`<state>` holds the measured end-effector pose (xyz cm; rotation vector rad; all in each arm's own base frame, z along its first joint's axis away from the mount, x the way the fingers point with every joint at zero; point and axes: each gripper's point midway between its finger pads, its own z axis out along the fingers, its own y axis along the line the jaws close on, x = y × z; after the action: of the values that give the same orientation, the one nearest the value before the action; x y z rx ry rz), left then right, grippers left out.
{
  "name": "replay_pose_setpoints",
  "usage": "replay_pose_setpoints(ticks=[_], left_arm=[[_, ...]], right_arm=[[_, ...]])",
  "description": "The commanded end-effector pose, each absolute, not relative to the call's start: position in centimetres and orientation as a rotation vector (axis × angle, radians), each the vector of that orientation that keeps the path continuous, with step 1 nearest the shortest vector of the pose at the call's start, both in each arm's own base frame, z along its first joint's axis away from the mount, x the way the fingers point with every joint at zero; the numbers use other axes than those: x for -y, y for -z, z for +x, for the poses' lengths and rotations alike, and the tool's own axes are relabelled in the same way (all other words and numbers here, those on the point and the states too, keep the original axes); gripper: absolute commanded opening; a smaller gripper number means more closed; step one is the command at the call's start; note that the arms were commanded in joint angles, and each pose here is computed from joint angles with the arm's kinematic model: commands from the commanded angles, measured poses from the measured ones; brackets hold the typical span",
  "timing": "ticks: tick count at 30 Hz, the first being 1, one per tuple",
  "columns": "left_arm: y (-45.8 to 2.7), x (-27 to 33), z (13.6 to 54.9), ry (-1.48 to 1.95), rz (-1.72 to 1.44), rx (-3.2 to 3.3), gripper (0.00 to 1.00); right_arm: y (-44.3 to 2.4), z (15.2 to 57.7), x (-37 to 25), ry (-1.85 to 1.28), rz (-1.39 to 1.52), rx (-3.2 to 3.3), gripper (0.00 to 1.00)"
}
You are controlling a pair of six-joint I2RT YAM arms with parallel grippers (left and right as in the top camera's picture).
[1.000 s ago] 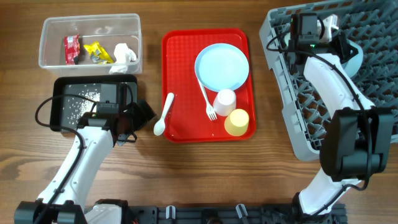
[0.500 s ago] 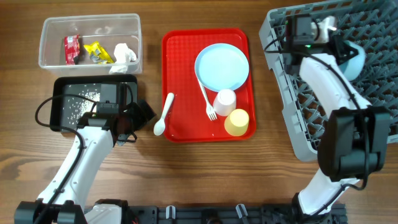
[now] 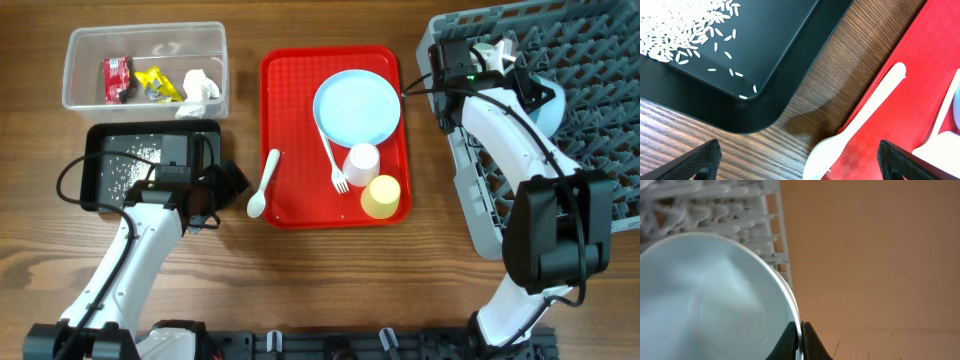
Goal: Sort waste into correct bins and load items into the dishwasher rack
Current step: 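Lower the light-blue bowl into the rack and open the right gripper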
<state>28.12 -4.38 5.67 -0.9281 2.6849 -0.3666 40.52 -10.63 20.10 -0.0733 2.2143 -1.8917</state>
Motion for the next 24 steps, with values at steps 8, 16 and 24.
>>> replay_pose_setpoints(ticks=[8, 16, 24], left_arm=[[-5.5, 4.4, 28.0, 0.372, -0.948, -2.686, 1.00], [-5.5, 4.4, 28.0, 0.372, -0.947, -2.686, 1.00], [-5.5, 4.4, 28.0, 0.372, -0.947, -2.686, 1.00]], right_arm=[[-20.9, 40.0, 11.8, 2.021, -0.028, -2.145, 0.04], [-19.6, 39.6, 11.8, 1.973, -0.088, -2.227, 0.04], [-17.6, 38.9, 11.4, 1.854, -0.130, -2.349, 0.04]])
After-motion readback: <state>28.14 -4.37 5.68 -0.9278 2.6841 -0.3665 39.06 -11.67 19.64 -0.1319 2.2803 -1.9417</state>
